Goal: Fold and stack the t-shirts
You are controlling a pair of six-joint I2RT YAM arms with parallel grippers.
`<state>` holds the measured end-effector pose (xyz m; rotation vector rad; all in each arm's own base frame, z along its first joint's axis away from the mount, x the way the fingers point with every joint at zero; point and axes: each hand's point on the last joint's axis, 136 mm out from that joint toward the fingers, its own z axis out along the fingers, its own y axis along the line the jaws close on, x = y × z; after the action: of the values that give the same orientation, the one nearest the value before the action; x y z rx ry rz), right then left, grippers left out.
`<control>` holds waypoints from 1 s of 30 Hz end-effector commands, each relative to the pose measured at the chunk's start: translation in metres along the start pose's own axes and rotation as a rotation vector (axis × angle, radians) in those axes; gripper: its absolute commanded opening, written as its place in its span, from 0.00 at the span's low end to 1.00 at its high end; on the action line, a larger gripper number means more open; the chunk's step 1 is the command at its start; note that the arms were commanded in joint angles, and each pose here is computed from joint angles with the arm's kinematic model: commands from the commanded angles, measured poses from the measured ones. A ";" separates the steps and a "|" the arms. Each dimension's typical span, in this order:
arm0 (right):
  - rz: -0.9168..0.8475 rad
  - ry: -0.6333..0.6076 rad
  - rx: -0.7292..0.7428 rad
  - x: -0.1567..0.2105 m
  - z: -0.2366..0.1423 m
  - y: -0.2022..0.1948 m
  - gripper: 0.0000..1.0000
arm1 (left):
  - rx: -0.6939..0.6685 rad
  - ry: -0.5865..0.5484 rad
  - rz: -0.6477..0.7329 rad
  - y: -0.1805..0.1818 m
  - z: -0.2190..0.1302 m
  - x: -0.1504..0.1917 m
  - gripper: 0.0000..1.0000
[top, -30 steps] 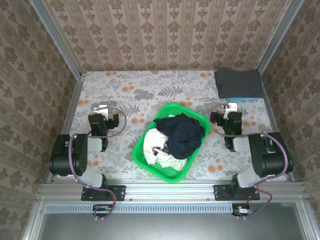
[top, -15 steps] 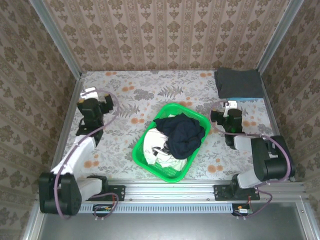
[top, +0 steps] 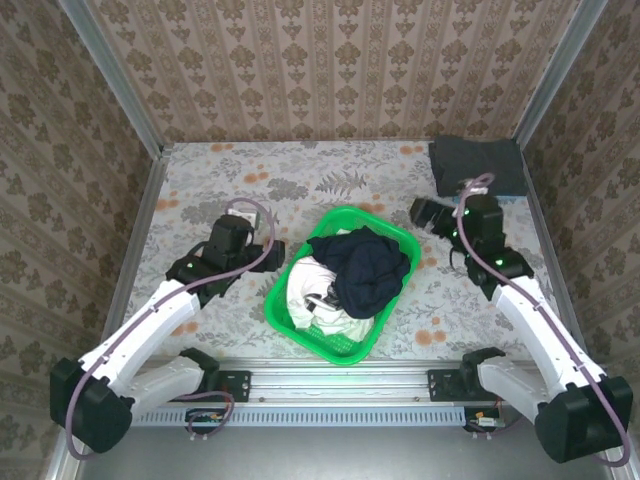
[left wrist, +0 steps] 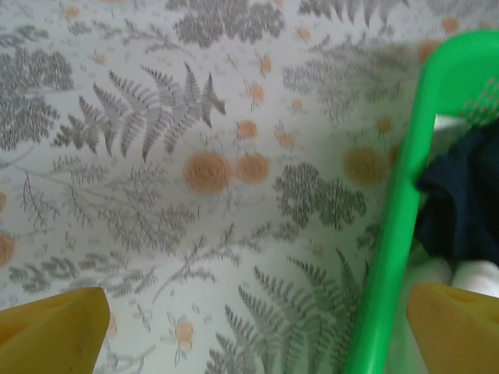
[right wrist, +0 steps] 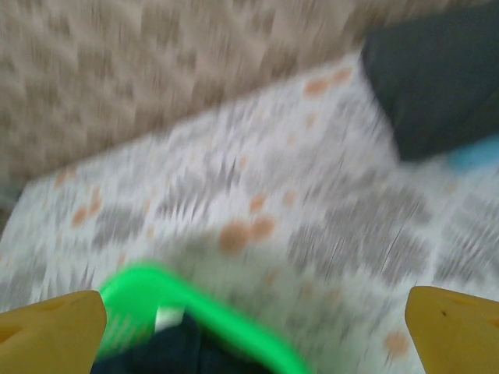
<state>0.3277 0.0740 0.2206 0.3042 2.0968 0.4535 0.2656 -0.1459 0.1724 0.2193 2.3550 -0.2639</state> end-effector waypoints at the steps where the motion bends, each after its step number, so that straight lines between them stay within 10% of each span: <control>1: 0.051 0.167 0.009 0.051 -0.010 -0.002 1.00 | -0.105 0.099 -0.019 0.015 -0.014 0.027 1.00; 13: -0.006 0.213 0.084 0.071 -0.028 -0.017 1.00 | -0.189 0.252 -0.026 0.024 -0.034 0.081 0.97; 21: -0.060 0.201 0.145 0.069 -0.030 -0.030 1.00 | 0.011 0.303 0.004 -0.014 -0.028 0.092 0.90; 30: -0.066 0.188 0.129 0.066 -0.024 -0.026 1.00 | 0.054 0.389 0.062 -0.024 0.000 0.091 0.58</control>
<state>0.2692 0.0748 0.1716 0.2843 2.3328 0.3510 0.1851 -0.1511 0.1012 0.3603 2.7584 -0.1922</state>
